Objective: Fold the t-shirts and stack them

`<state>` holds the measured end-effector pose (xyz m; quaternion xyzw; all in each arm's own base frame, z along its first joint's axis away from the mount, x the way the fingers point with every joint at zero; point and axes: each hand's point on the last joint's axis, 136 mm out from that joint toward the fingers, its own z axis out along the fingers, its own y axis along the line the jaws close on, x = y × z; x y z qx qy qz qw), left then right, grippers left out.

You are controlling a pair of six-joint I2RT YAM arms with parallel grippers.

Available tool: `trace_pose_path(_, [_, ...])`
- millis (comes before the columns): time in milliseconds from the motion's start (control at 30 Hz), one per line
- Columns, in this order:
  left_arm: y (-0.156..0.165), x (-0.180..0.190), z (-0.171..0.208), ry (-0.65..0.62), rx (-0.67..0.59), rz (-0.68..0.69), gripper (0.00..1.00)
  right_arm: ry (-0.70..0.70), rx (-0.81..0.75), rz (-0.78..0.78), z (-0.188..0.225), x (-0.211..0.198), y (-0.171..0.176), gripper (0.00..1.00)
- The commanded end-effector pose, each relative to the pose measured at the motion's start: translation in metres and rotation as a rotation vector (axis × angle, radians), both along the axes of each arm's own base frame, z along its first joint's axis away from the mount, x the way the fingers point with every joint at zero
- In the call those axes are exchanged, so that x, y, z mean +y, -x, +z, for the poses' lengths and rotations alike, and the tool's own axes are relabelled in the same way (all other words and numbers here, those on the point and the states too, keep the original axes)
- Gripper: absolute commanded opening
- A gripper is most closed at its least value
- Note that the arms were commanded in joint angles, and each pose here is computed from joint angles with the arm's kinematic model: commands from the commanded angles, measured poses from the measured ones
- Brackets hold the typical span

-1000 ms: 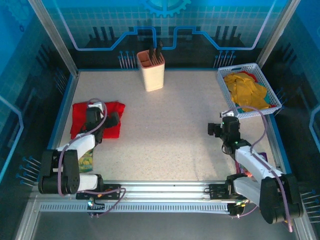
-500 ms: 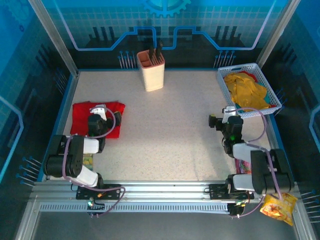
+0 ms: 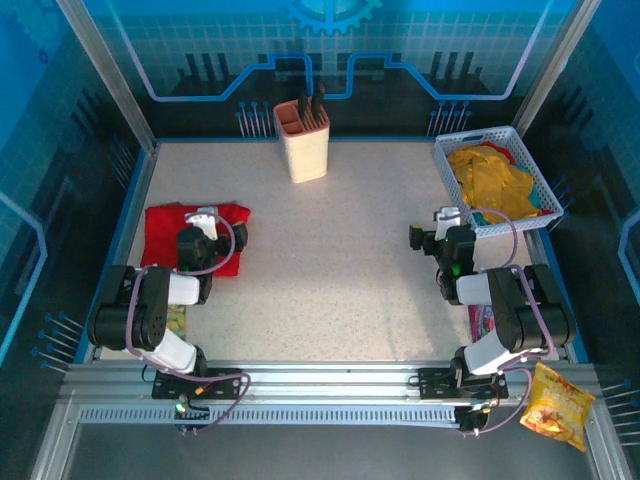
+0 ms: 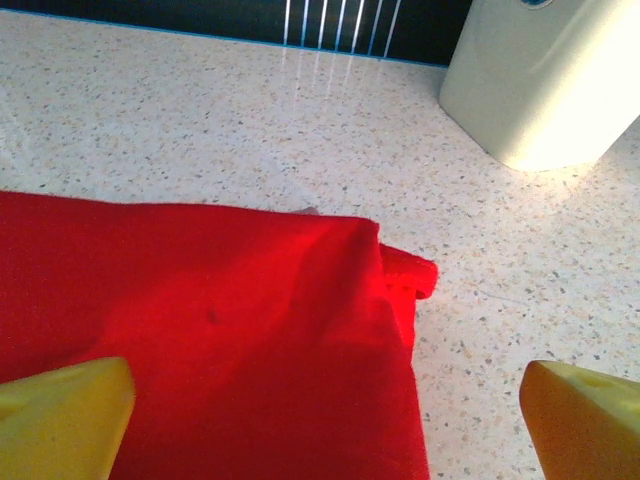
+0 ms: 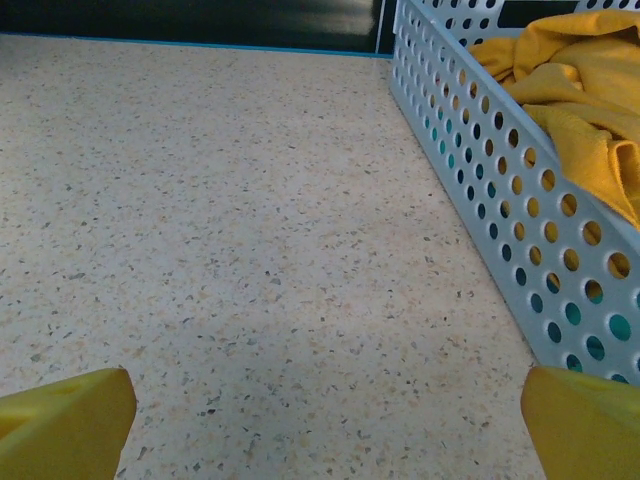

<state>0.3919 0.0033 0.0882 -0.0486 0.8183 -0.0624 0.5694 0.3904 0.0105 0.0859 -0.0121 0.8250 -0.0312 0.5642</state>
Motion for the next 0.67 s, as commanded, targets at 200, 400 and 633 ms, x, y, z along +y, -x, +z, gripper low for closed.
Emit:
trace_pose_path(200, [-0.0052,-0.0096,0.0071,-0.015,-0.024,-0.053,0.99,0.021,-0.052,-0.007,0.0143,0.0005,-0.0064,1.0])
trace_pose_path(400, [-0.0054,-0.0096,0.0072,-0.014,-0.023,-0.053,0.99,0.023,-0.052,-0.004,0.0145,0.0013,-0.0067,1.0])
trace_pose_path(633, [-0.0051,-0.0097,0.0068,-0.014,-0.022,-0.053,0.99,0.025,-0.053,-0.004,0.0149,0.0018,-0.007,1.0])
